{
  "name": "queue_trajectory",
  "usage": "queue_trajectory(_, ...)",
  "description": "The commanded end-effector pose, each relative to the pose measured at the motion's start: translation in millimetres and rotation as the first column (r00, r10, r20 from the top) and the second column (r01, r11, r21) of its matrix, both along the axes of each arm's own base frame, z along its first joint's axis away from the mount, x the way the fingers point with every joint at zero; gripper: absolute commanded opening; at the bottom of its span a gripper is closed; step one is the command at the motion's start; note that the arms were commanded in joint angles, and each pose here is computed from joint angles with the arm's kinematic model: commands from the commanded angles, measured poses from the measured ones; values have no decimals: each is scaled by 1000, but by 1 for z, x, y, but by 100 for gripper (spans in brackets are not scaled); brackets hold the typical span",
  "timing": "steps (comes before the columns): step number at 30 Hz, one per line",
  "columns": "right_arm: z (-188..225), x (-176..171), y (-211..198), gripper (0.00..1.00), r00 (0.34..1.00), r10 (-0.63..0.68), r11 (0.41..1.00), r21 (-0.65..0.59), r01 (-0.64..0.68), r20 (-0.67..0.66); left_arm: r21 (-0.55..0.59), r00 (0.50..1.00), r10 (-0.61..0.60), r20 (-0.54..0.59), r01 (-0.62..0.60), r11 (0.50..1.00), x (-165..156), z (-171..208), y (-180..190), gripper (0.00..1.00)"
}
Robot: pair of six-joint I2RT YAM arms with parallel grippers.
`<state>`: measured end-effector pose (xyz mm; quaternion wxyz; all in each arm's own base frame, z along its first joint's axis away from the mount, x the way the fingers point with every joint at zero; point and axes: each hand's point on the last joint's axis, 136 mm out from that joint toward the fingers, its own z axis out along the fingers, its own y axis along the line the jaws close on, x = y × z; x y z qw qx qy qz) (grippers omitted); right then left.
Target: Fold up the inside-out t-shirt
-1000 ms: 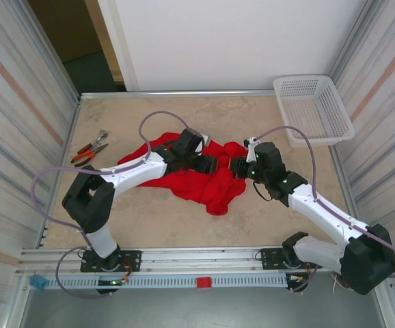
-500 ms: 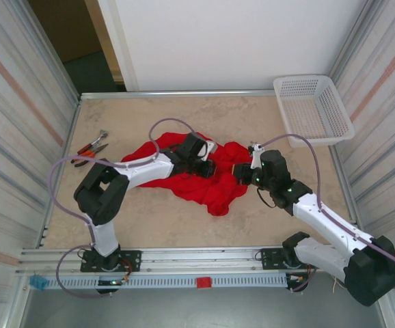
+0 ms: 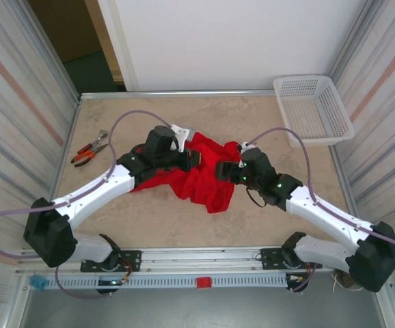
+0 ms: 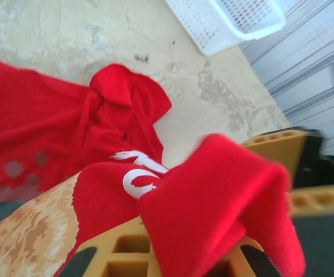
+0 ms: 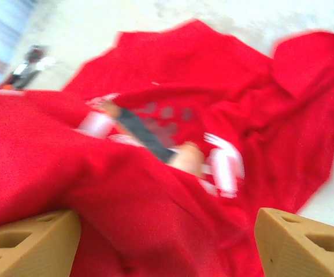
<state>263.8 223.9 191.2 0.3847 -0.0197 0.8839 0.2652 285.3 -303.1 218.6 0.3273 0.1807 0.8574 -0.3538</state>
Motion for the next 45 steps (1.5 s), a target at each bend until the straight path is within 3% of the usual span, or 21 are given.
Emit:
queue_trajectory(1,19,1,-6,79,992,-114,993,-26,116,56,24,999,26,-38,-25,999,-5,-11,5,0)
queue_trajectory(4,30,-2,1,87,985,-144,988,-34,148,93,30,998,30,-47,-29,999,-4,-13,4,0)
queue_trajectory(16,14,2,46,88,986,-143,985,-84,149,82,48,996,37,-78,-33,998,1,-16,-2,0)
queue_trajectory(25,-13,-6,25,87,964,-248,951,-168,261,96,47,996,46,-82,-42,998,9,-10,-5,0)
queue_trajectory(30,-2,-18,5,86,949,-276,953,-84,291,153,39,995,50,-90,-47,998,14,-6,-4,0)
queue_trajectory(34,9,-28,8,86,948,-231,972,8,235,218,38,995,41,-95,-38,999,16,-4,-7,0)
queue_trajectory(45,10,-23,44,91,956,-162,984,-35,175,245,14,993,21,-112,-19,1000,17,1,-13,0)
